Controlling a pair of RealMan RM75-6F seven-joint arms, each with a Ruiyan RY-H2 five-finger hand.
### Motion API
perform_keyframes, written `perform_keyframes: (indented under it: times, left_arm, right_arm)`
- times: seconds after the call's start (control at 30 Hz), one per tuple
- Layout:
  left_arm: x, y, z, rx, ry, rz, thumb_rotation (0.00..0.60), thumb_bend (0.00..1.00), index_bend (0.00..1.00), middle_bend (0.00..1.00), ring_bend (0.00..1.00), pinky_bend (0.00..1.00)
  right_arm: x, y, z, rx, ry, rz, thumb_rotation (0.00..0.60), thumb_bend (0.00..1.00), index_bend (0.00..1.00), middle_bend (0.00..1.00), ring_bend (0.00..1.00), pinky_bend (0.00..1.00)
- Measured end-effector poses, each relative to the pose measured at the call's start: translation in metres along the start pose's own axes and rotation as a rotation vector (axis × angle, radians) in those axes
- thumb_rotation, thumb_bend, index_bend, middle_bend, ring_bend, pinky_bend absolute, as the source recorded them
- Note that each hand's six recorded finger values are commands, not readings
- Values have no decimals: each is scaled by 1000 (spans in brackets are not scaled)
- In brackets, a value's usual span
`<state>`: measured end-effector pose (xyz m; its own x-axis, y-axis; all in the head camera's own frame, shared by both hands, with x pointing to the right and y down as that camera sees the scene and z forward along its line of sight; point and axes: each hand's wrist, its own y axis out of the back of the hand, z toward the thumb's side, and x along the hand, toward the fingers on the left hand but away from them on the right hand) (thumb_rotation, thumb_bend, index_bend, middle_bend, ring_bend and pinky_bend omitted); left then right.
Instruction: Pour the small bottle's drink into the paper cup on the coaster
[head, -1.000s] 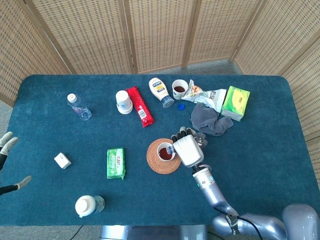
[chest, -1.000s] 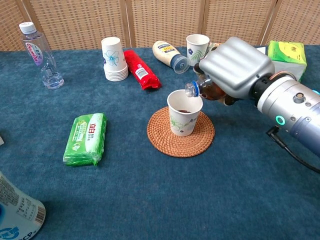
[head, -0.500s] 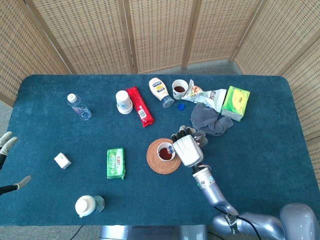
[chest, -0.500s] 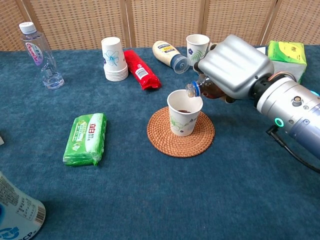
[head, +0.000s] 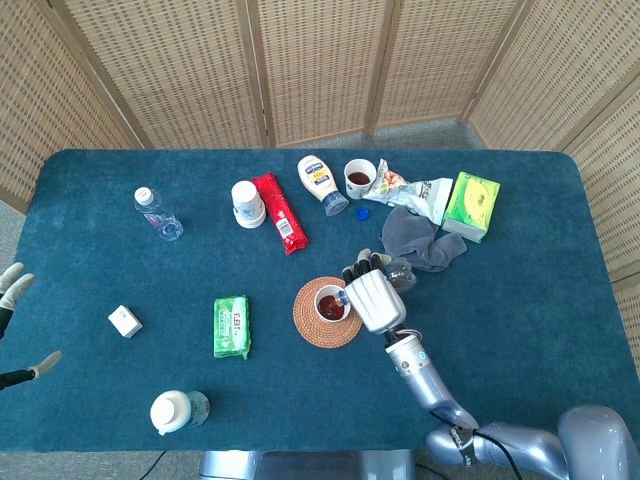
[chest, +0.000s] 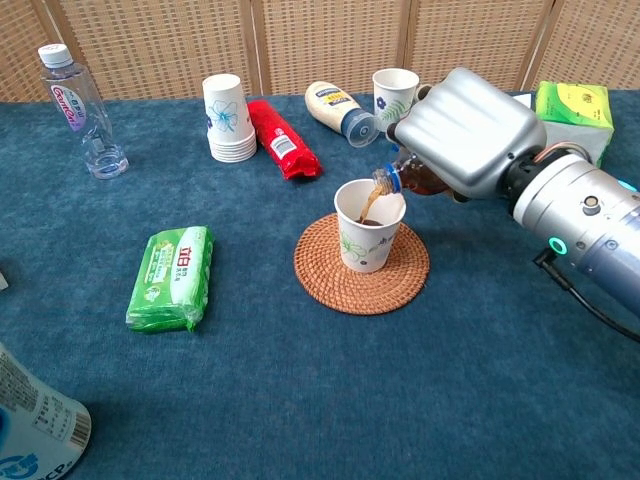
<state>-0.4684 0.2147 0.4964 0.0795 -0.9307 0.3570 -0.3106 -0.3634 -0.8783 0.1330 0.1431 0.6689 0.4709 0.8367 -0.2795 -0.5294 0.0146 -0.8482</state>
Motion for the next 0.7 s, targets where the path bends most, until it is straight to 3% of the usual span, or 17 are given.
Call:
perform_keyframes:
  times: [0.4, 0.7]
  left_arm:
    - [0, -1, 0, 2, -1, -4, 600, 114, 0, 0, 0, 0]
    - [1, -1, 0, 2, 1, -6, 600, 114, 0, 0, 0, 0]
  right_arm:
    - [1, -4, -3, -16, -7, 4, 600, 784, 395, 537, 295, 725]
    - [4, -5, -8, -219, -64, 40, 600, 780, 397, 537, 295, 726]
